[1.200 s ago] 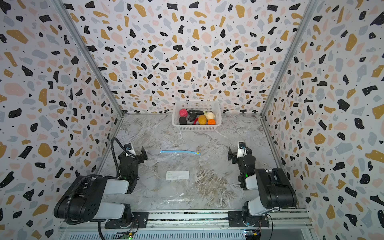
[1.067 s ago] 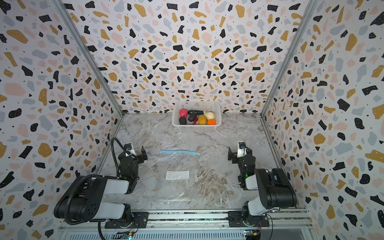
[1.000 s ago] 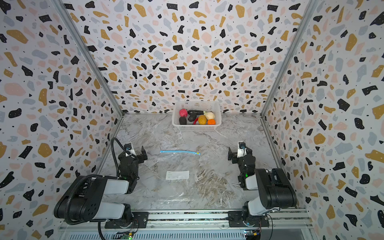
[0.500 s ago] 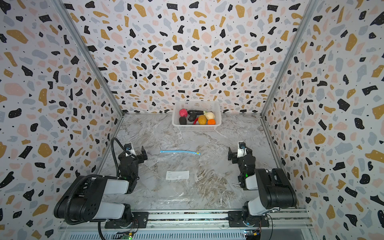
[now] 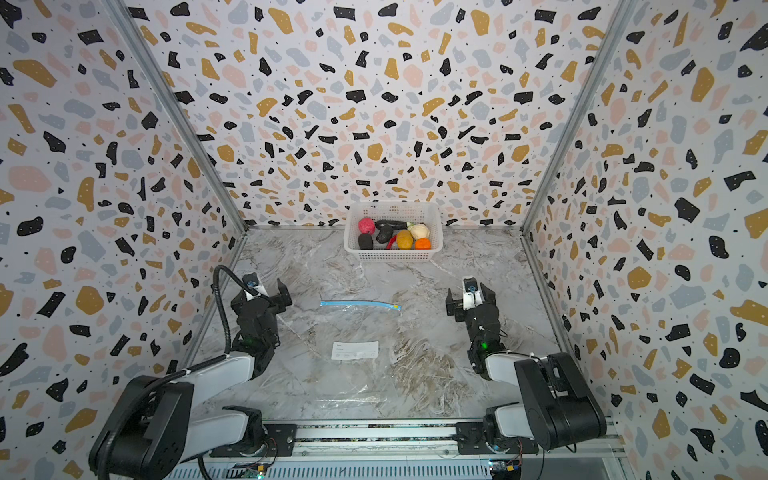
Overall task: Place the food in the zip-top bag and seal the zipper
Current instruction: 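Reach both grippers toward the blue zipper edge of the clear bag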
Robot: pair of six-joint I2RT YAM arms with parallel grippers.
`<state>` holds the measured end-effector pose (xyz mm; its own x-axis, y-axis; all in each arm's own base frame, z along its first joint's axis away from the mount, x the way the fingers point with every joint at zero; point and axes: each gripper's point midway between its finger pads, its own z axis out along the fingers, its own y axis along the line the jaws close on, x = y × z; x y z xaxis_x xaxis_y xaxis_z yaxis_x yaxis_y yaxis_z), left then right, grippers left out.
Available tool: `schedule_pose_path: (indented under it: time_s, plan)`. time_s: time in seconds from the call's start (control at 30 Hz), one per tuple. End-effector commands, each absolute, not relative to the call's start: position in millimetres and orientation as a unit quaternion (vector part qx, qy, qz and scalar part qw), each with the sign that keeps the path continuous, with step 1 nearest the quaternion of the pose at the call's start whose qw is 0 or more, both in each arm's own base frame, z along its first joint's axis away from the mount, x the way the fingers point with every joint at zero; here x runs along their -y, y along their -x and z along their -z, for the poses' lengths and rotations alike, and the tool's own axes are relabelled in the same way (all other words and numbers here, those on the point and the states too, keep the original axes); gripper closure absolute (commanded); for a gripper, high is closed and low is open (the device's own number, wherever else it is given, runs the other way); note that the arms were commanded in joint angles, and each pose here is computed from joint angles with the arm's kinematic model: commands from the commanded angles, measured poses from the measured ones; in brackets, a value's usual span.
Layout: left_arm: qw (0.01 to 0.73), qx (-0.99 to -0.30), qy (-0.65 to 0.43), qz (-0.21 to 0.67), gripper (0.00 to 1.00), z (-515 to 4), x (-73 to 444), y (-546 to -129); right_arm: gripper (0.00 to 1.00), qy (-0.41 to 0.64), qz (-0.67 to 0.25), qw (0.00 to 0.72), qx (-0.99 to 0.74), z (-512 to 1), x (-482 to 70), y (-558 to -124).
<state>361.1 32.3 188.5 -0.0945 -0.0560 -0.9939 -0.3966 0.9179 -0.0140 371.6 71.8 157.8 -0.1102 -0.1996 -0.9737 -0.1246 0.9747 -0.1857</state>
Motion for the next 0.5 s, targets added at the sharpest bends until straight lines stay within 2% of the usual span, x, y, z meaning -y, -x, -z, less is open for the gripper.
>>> schedule_pose_path:
  time_s: [0.0,0.13,0.27,0.37,0.47]
  plan:
    - [0.620,-0.734,0.238,-0.142,0.01,-186.7,-48.3,-350.6,0.01,0.137,0.078,0.624,-0.765,-167.8,-91.8,-381.6]
    - [0.573,-0.780,0.232,-0.093,0.00,-173.2,-20.3,-354.5,0.01,0.219,0.061,0.602,-0.765,-171.7,-158.5,-365.3]
    - [0.521,-0.821,0.230,-0.026,0.01,-145.8,4.9,-345.3,0.01,0.306,-0.033,0.531,-0.789,-154.6,-238.4,-329.6]
    - [0.480,-0.850,0.219,0.011,0.01,-125.4,19.5,-337.7,0.01,0.285,-0.160,0.468,-0.821,-139.4,-275.8,-306.2]
    - [0.447,-0.869,0.208,0.051,0.01,-109.5,35.1,-331.8,0.01,0.229,-0.267,0.373,-0.859,-120.9,-295.8,-295.0]
